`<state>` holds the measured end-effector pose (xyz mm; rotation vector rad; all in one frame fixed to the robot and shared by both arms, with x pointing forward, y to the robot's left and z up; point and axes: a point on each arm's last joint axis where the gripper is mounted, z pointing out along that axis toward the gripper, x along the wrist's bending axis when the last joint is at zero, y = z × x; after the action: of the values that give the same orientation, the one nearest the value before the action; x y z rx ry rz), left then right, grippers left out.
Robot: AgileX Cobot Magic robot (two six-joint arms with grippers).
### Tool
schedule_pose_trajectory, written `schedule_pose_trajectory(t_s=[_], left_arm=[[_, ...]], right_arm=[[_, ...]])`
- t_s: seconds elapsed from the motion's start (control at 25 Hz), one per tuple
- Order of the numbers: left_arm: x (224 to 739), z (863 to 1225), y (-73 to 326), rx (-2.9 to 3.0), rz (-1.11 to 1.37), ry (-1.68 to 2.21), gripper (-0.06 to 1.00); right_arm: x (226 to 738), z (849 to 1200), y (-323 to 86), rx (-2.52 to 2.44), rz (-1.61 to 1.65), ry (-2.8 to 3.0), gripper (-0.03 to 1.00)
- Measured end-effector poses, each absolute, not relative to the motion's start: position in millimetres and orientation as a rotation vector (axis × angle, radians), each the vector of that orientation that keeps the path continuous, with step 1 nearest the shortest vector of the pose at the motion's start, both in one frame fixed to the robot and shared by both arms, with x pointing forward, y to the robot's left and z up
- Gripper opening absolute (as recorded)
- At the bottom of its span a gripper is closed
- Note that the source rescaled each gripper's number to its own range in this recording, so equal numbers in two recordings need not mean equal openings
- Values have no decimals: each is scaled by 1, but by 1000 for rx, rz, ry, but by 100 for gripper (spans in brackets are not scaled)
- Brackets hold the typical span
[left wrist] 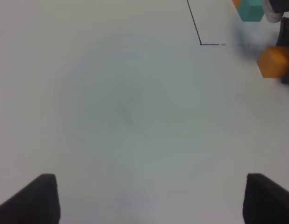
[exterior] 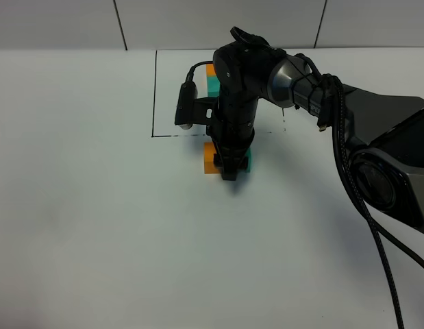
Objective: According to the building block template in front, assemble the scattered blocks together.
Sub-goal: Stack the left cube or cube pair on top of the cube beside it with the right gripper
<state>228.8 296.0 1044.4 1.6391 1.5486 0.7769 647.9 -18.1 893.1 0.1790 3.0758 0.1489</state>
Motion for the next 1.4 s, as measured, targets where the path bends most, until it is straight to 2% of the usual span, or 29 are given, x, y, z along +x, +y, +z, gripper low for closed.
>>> schedule_pose_trajectory(t_s=[0.04,0.08,0.4,0.68,0.96,1.4], left_arm=[[229,1044,296,1639,777,1549,67],[229,1044,296,1639,777,1549,67],[229,1044,296,1639,777,1549,67],[229,1044,296,1639,777,1549,67],[229,1044,296,1639,777,1549,67],[229,1044,296,1639,777,1549,67]], right_arm=[[648,893,-18,179,147,3078,7],[648,893,-18,179,145,3080,0],[646,894,-21,451,106,3078,1],[637,901,-16,1340,157,2940,1],[634,903,-11,2134,133,2494,1],[633,903,-3,2283,160,2254,1]])
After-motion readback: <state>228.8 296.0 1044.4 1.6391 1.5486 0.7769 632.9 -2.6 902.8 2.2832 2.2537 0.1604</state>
